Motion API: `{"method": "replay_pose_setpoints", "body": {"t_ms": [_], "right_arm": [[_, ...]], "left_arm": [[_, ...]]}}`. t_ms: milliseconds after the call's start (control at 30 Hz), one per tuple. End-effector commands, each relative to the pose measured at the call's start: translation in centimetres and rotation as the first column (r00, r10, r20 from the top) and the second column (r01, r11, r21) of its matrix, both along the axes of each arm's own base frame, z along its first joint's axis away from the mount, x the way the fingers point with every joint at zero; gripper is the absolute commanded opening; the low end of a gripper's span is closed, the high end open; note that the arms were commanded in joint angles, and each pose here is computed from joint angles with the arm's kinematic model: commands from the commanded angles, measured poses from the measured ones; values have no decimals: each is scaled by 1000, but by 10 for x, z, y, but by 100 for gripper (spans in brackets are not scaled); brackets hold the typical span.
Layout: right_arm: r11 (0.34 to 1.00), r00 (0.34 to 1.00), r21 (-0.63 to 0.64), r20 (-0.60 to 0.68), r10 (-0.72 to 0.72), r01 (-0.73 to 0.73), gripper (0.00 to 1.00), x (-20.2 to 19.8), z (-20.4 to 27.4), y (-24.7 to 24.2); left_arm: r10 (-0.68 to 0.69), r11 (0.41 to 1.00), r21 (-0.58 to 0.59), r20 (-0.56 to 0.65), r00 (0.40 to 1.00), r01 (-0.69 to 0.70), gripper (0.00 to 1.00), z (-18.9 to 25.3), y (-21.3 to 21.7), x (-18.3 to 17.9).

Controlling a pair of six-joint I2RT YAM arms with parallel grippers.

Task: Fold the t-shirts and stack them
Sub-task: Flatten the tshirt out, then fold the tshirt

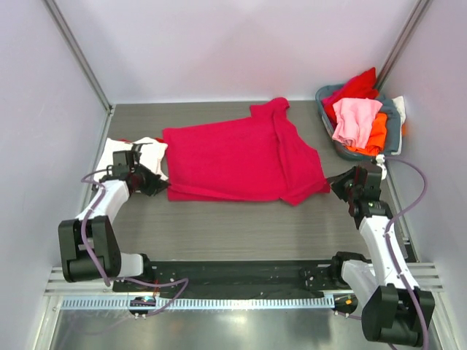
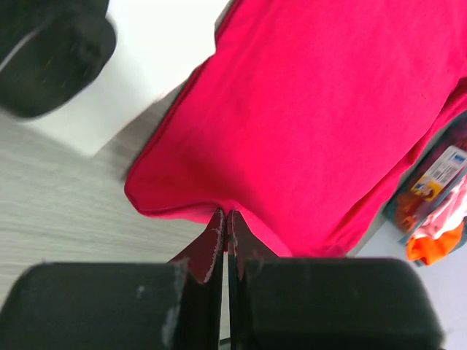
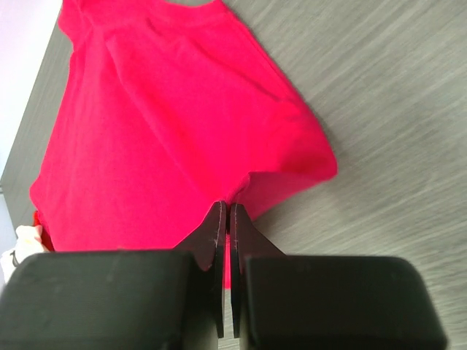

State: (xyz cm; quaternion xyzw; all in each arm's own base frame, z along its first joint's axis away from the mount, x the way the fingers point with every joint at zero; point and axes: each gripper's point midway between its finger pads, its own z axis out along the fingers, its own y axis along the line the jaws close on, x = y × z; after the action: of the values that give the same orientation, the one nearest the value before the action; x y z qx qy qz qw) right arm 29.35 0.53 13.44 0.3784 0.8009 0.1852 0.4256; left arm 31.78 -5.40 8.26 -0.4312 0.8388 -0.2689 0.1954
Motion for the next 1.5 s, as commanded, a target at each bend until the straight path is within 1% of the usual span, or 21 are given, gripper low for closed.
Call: {"method": "replay_pose_setpoints", "body": {"t_ms": [0, 67, 100, 233, 300, 500, 700, 767, 900, 1000, 1033, 1100, 1233, 1333, 1467], "right_arm": [[998, 997, -41, 69, -40, 43, 1, -6, 4, -9], [998, 997, -36, 49, -57, 59, 1, -17, -10, -10], [997, 997, -36, 50, -62, 64, 1, -20, -11, -10], [996, 995, -40, 67, -78, 81, 1, -34, -13, -11], [992, 993, -61, 55, -106, 109, 1, -39, -15, -17], [981, 987, -107, 24, -160, 162, 1, -53, -9, -28], [967, 976, -137, 63, -206, 213, 1, -68, 8, -36], [969, 977, -129, 66, -205, 212, 1, -70, 9, -35], [980, 982, -63, 43, -184, 187, 1, -73, 1, -23], [979, 979, -10, -10, -205, 205, 1, -78, -13, -18], [972, 972, 7, -36, -233, 234, 1, -79, -18, -19], [967, 964, 10, -85, -252, 254, 1, -85, -21, -20], [952, 937, -34, -169, -306, 305, 1, -100, -20, -28], [941, 925, -60, -170, -339, 334, 1, -109, -13, -34], [947, 938, -10, -134, -320, 322, 1, -111, -6, -26]], "left_arm": [[-70, 996, 64, 101, 992, 64, 0, 17, 1, -6], [-69, 994, 93, 86, 994, 61, 0, 14, 4, -18], [-70, 993, 99, 105, 992, 59, 0, 19, 4, -22], [-58, 993, 111, 105, 993, 46, 0, 17, 5, -39], [-59, 993, 110, 92, 994, 48, 0, 13, 4, -47], [-50, 995, 91, 72, 996, 44, 0, 8, 0, -60], [-7, 997, 81, 107, 994, -2, 0, 13, 0, -67], [7, 997, 80, 108, 994, -16, 0, 11, 1, -69], [24, 997, 67, 107, 994, -31, 0, 9, 0, -74], [47, 996, 69, 65, 997, -52, 0, 1, 2, -82], [61, 995, 73, 46, 997, -64, 0, -2, 3, -85], [78, 994, 75, 8, 997, -78, 0, -11, 4, -93], [104, 993, 63, 7, 995, -104, 0, -16, 4, -99], [114, 992, 61, 12, 993, -114, 0, -17, 4, -102], [115, 991, 66, 19, 993, -116, 0, -14, 4, -104]]}}
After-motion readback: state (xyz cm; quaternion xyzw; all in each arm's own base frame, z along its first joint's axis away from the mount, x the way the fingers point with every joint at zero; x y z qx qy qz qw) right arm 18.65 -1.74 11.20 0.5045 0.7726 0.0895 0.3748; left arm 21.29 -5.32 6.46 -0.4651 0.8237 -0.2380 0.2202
